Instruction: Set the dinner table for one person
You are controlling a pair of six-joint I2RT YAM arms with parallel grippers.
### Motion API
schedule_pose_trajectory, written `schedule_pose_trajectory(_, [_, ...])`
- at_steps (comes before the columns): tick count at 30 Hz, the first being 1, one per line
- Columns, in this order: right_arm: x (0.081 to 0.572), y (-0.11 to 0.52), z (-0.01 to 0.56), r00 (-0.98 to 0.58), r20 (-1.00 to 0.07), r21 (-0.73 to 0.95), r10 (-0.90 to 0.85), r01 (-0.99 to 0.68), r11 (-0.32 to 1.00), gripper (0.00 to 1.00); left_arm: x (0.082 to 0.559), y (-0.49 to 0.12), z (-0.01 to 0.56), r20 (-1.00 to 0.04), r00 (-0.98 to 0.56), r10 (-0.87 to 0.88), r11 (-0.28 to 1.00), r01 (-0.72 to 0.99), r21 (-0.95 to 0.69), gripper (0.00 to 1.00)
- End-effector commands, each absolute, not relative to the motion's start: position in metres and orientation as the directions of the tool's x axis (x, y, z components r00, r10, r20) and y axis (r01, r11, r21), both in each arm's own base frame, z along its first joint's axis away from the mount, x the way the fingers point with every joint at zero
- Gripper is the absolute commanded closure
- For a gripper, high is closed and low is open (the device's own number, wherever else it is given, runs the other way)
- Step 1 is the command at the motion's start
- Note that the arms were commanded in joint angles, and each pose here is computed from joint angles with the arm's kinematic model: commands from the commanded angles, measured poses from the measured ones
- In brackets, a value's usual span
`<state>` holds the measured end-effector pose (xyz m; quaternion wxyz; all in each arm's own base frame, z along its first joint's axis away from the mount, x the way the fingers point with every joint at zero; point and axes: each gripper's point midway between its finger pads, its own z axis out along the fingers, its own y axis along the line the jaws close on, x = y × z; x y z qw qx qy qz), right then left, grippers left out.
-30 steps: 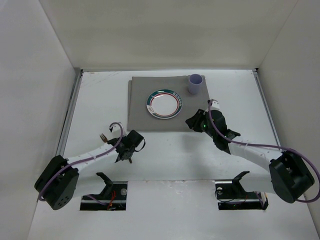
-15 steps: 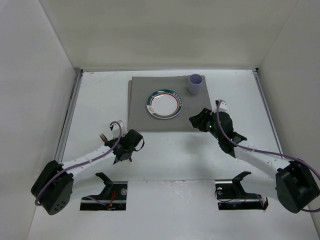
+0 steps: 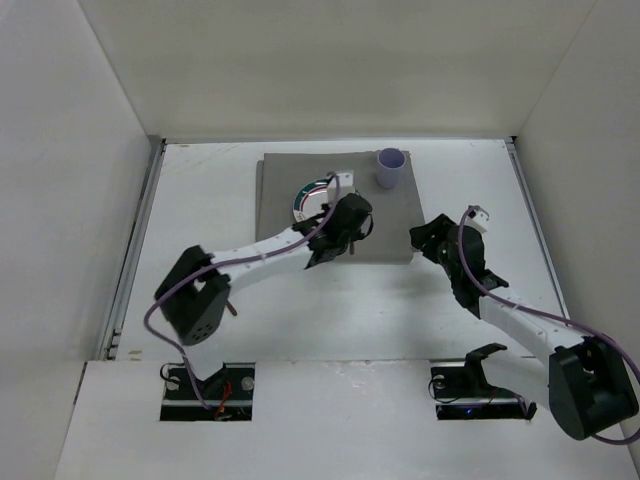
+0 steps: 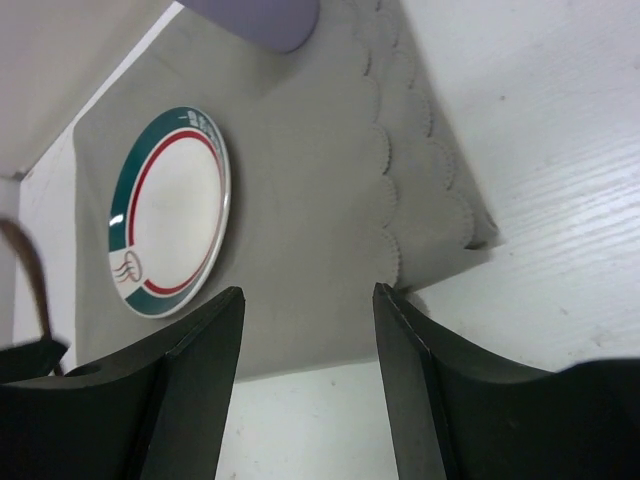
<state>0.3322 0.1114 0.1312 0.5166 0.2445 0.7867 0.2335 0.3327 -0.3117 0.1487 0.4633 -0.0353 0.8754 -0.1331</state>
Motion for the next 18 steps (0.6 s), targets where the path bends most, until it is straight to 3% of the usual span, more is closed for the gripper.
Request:
schedule_pose_trajectory(1, [0.336, 0.098, 0.137, -0.274, -0.706, 0.628, 0.653, 0.185, 0.756, 0.40, 0.358, -0.367, 0.164, -0.828, -0.549, -0.115, 0.937, 0.216, -0.274, 0.93])
schedule_pose_trajectory(8, [0.335, 0.098, 0.140, -0.269, -0.700, 0.638, 0.661, 0.180, 0.749, 0.40, 0.403, -0.419, 0.153, -0.819, -0.560, -0.125, 0.924, 0.235, -0.302, 0.93])
schedule_pose_trajectory(18, [0.335, 0.101, 0.146, -0.269, -0.703, 0.642, 0.658, 0.157, 0.750, 0.40, 0.427, -0.430, 0.098, -0.761, -0.621, -0.186, 0.931, 0.135, -0.338, 0.93])
